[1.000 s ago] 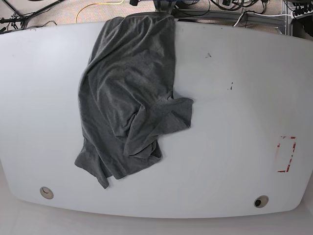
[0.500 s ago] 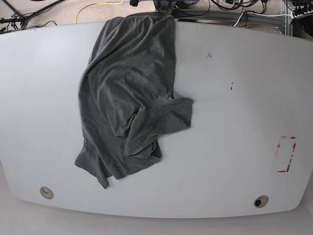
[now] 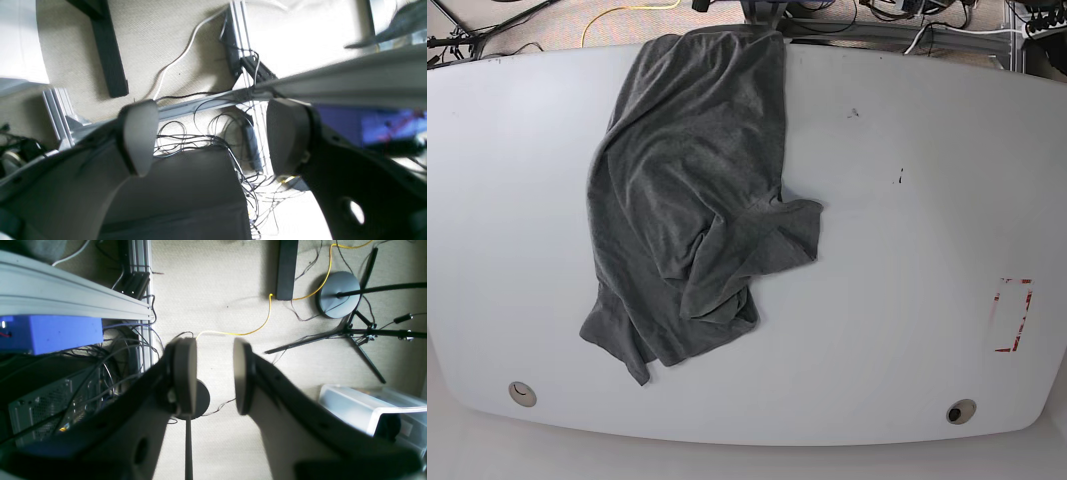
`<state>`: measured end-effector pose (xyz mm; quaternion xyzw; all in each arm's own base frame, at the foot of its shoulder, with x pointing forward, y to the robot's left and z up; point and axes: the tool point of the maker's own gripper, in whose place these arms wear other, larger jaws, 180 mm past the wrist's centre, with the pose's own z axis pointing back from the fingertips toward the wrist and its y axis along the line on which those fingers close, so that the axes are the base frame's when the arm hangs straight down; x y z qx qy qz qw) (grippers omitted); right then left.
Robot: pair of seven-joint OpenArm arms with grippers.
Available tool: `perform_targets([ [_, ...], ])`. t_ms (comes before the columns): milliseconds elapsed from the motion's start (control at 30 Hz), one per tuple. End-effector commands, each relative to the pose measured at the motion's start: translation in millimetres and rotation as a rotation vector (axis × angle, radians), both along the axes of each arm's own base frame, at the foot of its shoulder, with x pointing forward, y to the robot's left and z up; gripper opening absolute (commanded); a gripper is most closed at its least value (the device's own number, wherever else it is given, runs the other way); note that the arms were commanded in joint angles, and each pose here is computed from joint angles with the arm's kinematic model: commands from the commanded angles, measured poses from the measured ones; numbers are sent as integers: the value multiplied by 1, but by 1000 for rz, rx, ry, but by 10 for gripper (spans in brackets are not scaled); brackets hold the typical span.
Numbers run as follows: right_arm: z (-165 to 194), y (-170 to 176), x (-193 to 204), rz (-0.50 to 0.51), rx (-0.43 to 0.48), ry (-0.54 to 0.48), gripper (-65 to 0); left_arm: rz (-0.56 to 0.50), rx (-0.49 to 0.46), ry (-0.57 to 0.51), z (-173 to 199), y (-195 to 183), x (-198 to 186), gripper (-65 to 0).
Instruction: Fold the T-shirt properly
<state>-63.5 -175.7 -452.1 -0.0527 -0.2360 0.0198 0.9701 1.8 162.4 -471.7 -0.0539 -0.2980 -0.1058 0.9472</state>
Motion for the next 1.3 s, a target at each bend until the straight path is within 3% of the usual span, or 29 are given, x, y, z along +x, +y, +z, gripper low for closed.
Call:
perform_targets([
  [0, 9, -1, -3, -2, -7, -8, -480, -10, 5, -27, 10, 1, 2, -179],
  [700, 55, -18, 10, 9, -86, -69, -477, -49, 50, -123, 45, 13, 22, -176],
  [1267, 77, -11, 53, 44, -88, -193, -477, -22, 97, -272, 81, 35, 74, -171],
])
